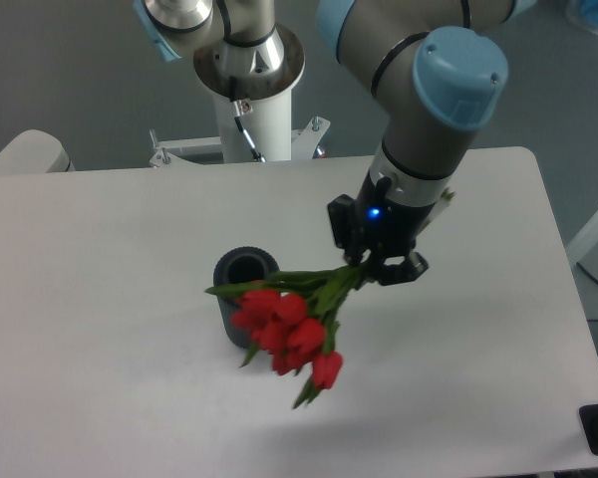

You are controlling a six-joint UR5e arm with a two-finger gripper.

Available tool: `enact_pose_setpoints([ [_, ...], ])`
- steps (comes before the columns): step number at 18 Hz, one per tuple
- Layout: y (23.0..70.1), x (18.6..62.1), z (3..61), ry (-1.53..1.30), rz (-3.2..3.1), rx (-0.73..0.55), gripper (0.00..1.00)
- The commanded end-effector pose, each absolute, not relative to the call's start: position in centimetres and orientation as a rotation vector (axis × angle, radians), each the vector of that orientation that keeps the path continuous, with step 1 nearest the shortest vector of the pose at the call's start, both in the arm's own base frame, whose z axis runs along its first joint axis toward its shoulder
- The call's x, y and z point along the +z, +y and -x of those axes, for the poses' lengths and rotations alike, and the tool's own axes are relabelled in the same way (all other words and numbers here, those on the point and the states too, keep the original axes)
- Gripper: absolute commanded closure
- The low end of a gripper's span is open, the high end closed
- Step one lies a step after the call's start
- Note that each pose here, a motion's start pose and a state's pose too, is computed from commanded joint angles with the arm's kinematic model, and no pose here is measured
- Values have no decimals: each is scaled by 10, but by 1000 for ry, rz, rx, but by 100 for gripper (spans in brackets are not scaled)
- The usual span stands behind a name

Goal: Insert the flowers into the vase
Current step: 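Swing the held red tulips upright above the dark grey vase, then lower the tulip stems into the vase opening with the gripper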

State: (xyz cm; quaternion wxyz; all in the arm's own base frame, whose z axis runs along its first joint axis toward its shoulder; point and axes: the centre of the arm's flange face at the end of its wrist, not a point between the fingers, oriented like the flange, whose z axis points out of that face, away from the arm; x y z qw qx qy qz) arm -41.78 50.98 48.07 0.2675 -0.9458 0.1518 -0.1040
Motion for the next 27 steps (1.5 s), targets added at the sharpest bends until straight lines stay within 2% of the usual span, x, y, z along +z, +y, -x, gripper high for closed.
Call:
enact_pose_setpoints([
  [9, 540, 479, 384, 206, 2090, -657, 100],
  [14, 541, 460, 382, 139, 1922, -770, 100],
  [20, 508, 407, 393, 115, 1681, -730, 100],
  [27, 482, 397, 408, 86, 1563, -687, 100],
])
